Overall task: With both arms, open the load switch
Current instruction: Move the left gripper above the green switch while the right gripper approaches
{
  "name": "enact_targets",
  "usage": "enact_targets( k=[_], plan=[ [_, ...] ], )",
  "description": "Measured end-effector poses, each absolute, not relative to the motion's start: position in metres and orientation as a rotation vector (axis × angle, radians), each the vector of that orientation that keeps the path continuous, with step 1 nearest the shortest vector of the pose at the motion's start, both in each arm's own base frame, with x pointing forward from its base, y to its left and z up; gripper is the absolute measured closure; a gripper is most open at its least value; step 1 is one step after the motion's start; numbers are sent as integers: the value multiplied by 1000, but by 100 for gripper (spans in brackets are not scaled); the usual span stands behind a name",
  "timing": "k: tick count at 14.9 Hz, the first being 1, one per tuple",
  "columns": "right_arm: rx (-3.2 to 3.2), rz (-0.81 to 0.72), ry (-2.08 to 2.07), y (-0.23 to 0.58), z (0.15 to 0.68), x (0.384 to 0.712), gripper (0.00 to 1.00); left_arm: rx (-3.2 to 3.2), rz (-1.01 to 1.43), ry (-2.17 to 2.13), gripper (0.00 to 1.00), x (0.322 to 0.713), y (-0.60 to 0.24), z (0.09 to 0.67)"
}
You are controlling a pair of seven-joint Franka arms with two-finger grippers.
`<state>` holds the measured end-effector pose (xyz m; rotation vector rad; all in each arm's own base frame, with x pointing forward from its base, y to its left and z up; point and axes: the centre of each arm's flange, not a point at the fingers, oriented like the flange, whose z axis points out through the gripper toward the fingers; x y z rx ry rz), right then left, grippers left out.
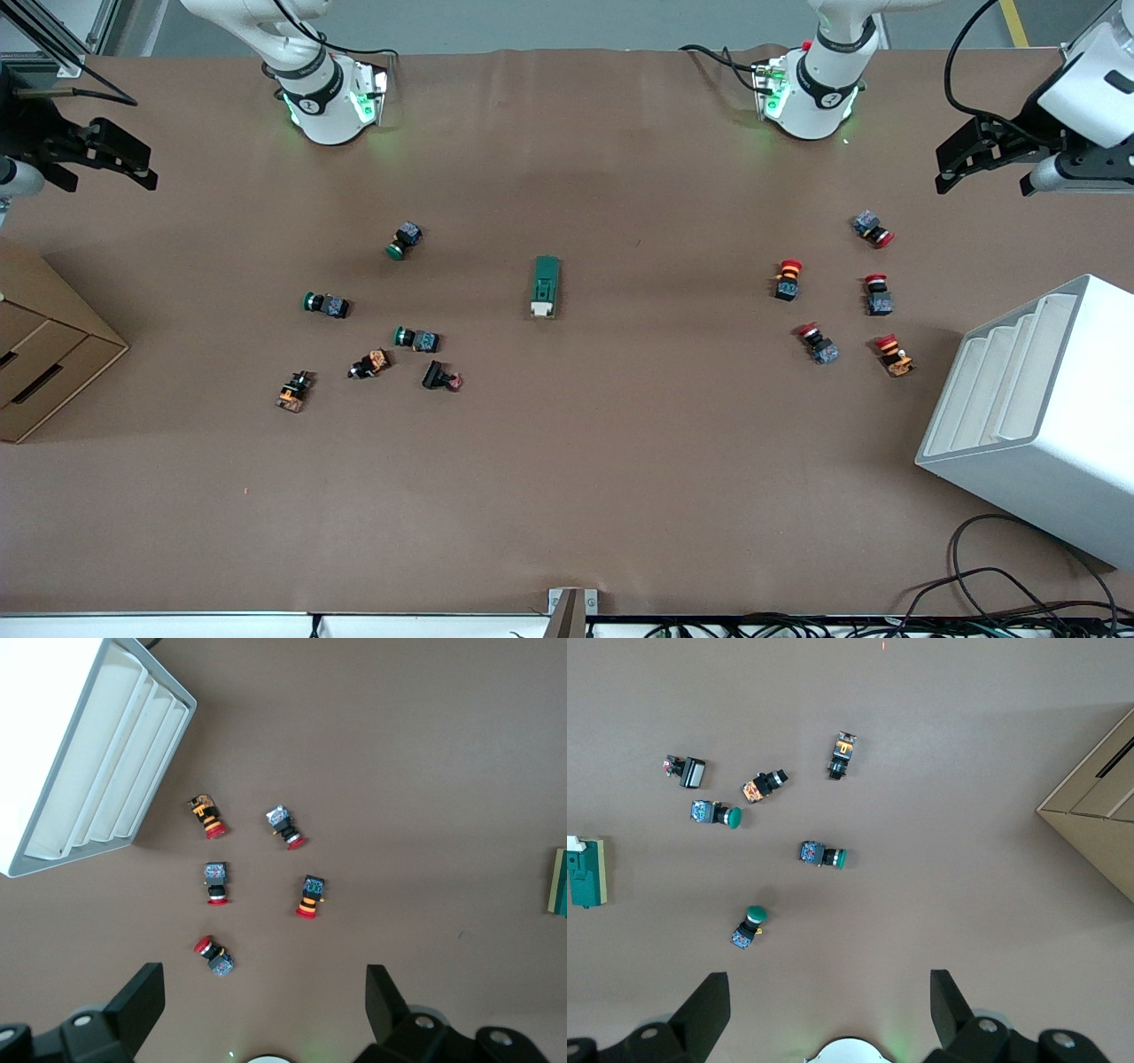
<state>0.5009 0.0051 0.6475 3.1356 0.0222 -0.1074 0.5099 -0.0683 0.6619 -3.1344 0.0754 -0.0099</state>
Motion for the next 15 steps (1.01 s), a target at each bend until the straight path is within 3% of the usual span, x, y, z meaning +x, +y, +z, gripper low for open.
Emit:
enact_targets(
  k=[6, 10, 15],
  plan=[
    [3137, -119, 13, 2, 633, 520, 0, -3142, -43, 130, 0, 514, -86, 674],
    [3134, -191, 10, 0, 593, 547, 0, -3146, -26, 268, 0, 509, -176, 657],
    [3127, -290, 13, 1, 535, 582, 0, -3225, -225, 77, 0, 495, -288, 616]
  ],
)
